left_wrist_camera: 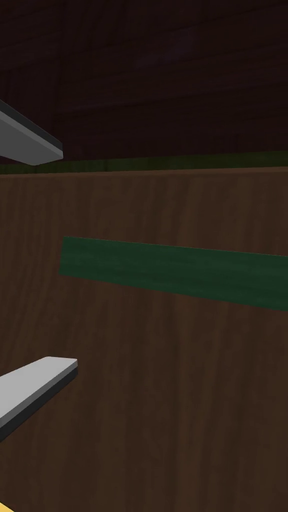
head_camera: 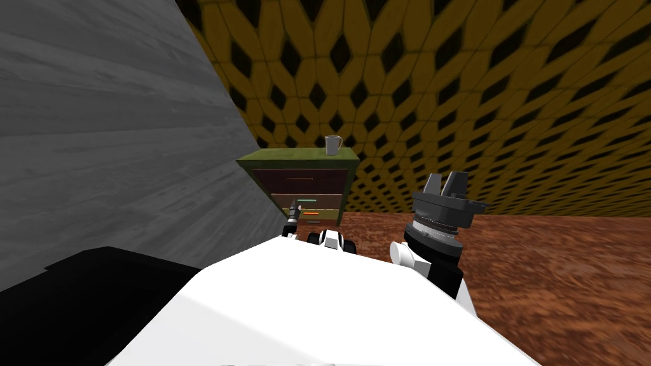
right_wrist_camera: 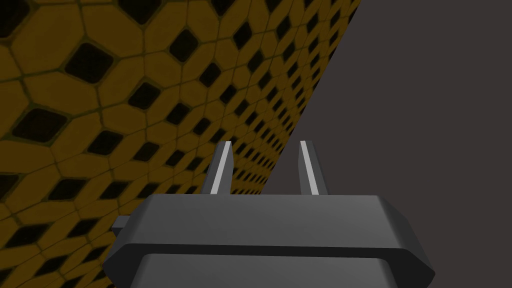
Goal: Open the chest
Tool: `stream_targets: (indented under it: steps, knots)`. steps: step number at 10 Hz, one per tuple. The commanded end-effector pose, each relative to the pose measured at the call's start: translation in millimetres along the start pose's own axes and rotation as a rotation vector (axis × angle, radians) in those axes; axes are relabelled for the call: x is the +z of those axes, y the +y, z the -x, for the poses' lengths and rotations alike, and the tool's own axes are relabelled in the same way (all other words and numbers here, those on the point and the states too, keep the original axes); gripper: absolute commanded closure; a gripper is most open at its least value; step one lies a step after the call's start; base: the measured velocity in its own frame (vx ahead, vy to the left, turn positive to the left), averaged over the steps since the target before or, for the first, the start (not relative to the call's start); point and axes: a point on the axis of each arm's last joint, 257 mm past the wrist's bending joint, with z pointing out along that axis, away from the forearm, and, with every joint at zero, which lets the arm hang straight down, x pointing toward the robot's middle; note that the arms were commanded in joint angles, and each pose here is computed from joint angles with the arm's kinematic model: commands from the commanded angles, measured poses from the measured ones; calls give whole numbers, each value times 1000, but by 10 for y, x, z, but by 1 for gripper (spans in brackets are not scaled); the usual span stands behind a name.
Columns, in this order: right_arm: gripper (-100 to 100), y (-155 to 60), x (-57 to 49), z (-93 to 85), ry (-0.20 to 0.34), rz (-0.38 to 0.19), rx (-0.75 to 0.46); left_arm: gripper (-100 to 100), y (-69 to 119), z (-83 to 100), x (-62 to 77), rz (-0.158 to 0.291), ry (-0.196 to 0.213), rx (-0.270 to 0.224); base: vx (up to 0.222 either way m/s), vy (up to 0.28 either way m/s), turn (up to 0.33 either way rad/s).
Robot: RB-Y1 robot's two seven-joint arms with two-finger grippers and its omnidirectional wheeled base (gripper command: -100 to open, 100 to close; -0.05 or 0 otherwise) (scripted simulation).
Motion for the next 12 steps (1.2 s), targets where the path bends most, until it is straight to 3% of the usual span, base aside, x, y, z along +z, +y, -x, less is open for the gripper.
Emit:
stream_targets:
  steps: [1,3,4,9,12]
  knots:
    - [0,0,0,0,0,0,0,-100,-34,-3,104,2,0,-2,53,4,3]
    - [0,0,0,0,0,0,0,-100,-28,0,108,0,0,-2,43,3,-1]
    - [0,0,0,0,0,0,0,100,-27,2,115,2,0,-2,0,0,0]
    - [0,0,1,-1,0,0,0,100,-81,-2,126,2,11,-3,-170,-35,22]
    - [0,0,1,-1,0,0,0,100,-38,3,64,15,13,-2,-132,-30,15]
